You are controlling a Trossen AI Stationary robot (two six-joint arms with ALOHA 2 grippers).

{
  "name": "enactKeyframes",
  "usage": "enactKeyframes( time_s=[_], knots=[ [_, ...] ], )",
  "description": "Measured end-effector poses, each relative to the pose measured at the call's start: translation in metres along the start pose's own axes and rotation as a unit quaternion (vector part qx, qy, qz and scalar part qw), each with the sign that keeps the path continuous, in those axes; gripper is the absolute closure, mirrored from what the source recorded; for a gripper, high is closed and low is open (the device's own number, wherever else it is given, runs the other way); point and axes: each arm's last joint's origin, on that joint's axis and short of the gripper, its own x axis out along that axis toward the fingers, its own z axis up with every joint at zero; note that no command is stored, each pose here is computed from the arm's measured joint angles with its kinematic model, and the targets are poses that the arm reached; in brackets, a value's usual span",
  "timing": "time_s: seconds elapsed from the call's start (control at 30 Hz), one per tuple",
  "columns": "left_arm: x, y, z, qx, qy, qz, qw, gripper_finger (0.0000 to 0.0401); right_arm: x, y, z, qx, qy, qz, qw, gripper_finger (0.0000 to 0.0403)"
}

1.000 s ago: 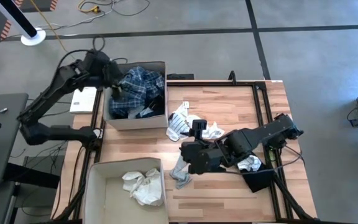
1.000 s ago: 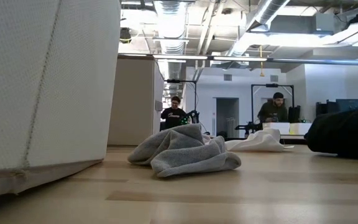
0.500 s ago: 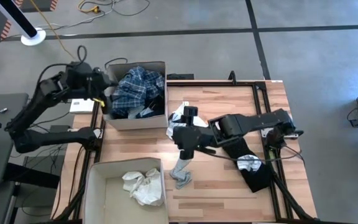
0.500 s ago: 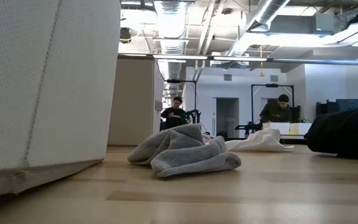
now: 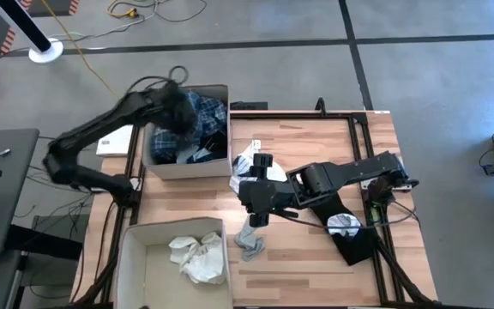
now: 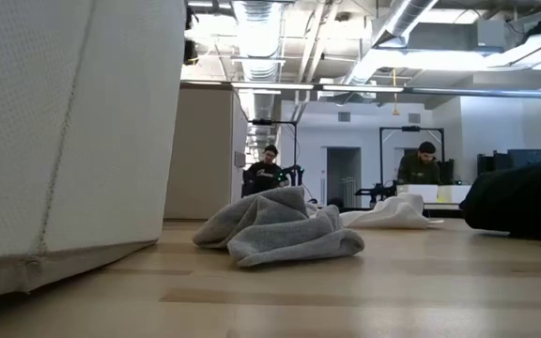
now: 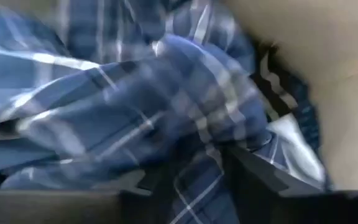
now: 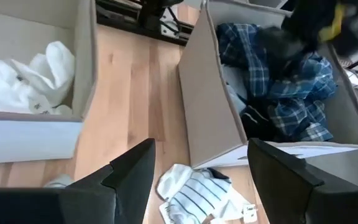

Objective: Sort clothes
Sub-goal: Put the blue checkered into the top light brown laundry organizer

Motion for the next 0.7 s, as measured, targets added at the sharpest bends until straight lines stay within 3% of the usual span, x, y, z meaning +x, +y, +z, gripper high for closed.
enactKeyframes(
  time_s=[0.1,0.3,0.5,0.63,0.7],
  knots=[
    [0.013,0.006,0.011,-0.001,0.065,0.000,0.998,0.0300,-0.003,0.005,0.000,-0.002,-0.002,0.005,1.000,0.0132],
    [0.014,0.009,0.025,0.010,0.104,-0.009,0.995,0.0318,-0.011,0.019,0.000,-0.015,-0.008,0.019,1.000,0.0132],
    [-0.009,0.014,0.039,0.013,0.056,-0.018,0.998,0.0319,-0.019,0.030,-0.001,-0.025,-0.010,0.031,0.999,0.0132],
    [-0.026,0.034,0.050,-0.037,-0.007,0.006,0.999,0.0322,-0.020,0.032,-0.001,-0.026,-0.011,0.033,0.999,0.0132],
    [-0.022,0.045,0.050,-0.065,-0.008,-0.001,0.998,0.0331,-0.020,0.032,-0.001,-0.021,-0.011,0.034,0.999,0.0132]
  ],
)
